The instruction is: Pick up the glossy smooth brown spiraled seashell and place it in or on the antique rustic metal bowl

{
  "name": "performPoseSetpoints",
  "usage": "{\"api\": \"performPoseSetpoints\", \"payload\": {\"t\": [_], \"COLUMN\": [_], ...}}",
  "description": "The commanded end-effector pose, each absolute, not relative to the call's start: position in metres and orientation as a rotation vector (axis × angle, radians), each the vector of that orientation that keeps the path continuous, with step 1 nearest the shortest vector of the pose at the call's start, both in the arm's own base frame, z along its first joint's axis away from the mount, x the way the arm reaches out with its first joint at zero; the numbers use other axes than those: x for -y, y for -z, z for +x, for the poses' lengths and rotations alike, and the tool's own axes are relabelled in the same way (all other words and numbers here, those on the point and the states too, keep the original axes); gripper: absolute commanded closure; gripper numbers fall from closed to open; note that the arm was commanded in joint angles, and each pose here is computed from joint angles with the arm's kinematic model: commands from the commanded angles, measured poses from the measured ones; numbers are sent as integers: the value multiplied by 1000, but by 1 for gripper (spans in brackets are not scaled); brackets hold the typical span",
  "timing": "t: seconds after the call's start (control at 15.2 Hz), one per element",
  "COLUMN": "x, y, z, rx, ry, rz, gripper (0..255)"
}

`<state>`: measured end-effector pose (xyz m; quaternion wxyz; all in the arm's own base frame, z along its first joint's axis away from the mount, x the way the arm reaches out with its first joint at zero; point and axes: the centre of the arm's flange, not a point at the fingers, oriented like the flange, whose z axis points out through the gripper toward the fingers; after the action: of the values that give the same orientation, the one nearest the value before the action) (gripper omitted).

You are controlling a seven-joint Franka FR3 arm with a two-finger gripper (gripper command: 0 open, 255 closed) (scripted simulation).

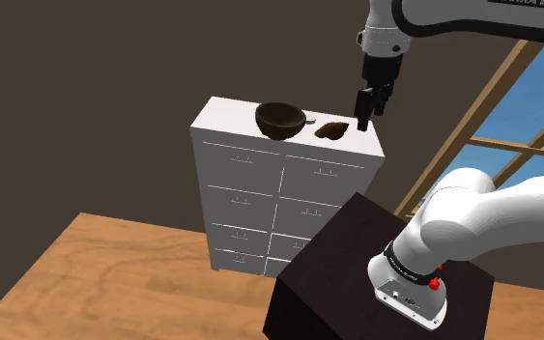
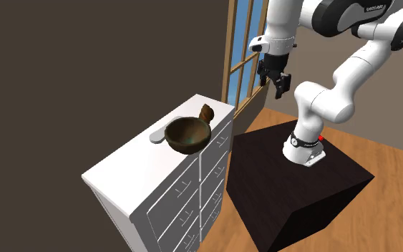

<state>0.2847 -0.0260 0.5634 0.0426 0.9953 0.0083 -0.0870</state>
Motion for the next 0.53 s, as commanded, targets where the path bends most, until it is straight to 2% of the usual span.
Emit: {"api": "performPoseSetpoints", "payload": {"t": [0.0, 0.46], "x": [26, 80], "y": [-563, -512], "z": [285, 307], "rx": [-25, -371], "ry": [266, 175], "rz": [3045, 2944], "gripper": [0, 0]}}
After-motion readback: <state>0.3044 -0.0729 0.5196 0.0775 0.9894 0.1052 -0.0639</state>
